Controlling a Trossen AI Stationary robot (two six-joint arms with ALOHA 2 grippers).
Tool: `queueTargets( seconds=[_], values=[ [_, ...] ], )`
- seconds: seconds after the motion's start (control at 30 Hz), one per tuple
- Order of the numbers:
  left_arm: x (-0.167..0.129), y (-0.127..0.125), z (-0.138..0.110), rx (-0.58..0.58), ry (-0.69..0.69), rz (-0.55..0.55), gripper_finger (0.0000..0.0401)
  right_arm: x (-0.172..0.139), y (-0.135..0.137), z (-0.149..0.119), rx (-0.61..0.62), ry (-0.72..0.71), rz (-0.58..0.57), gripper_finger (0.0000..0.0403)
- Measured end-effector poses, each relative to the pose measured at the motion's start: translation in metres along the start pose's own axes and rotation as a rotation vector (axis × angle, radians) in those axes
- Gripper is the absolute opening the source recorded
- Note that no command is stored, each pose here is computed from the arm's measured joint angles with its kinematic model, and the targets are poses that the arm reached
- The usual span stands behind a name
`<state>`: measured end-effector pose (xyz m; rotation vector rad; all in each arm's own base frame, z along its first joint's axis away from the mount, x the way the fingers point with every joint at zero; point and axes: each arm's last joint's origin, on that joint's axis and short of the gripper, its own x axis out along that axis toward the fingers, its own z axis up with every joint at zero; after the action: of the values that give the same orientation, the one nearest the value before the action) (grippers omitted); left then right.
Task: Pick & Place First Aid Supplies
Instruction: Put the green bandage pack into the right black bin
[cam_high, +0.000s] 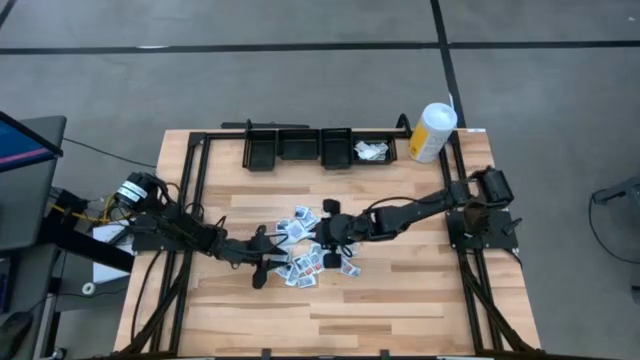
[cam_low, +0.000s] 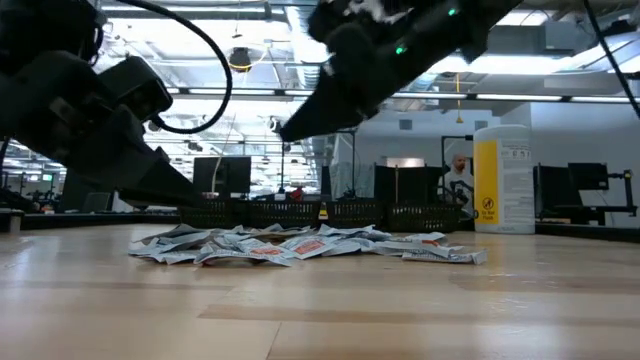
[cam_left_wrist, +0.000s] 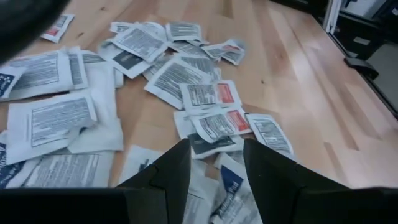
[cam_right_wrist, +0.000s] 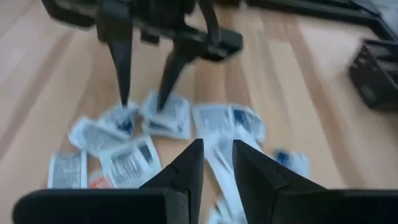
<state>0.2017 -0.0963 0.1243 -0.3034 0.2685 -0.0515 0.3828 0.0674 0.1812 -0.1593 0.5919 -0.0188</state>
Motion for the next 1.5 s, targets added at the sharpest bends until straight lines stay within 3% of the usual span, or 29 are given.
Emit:
queueTargets(
  seconds=[0.4, 0.67, 1.5],
  values=[
    [-0.001, -0.004, -0.002, 0.03, 0.022, -0.04, 0.0149, 0.05, 0.007, -0.008, -0.177, 0.035, 0.164, 0.0079],
    [-0.001, -0.005, -0.003, 0.034, 0.045, -0.087, 0.0149, 0.077, -0.005, -0.021, -0.231, 0.083, 0.163, 0.0079],
    [-0.001, -0.005, -0.003, 0.034, 0.044, -0.087, 0.0149, 0.078, -0.018, -0.021, -0.234, 0.071, 0.215, 0.0079]
  ],
)
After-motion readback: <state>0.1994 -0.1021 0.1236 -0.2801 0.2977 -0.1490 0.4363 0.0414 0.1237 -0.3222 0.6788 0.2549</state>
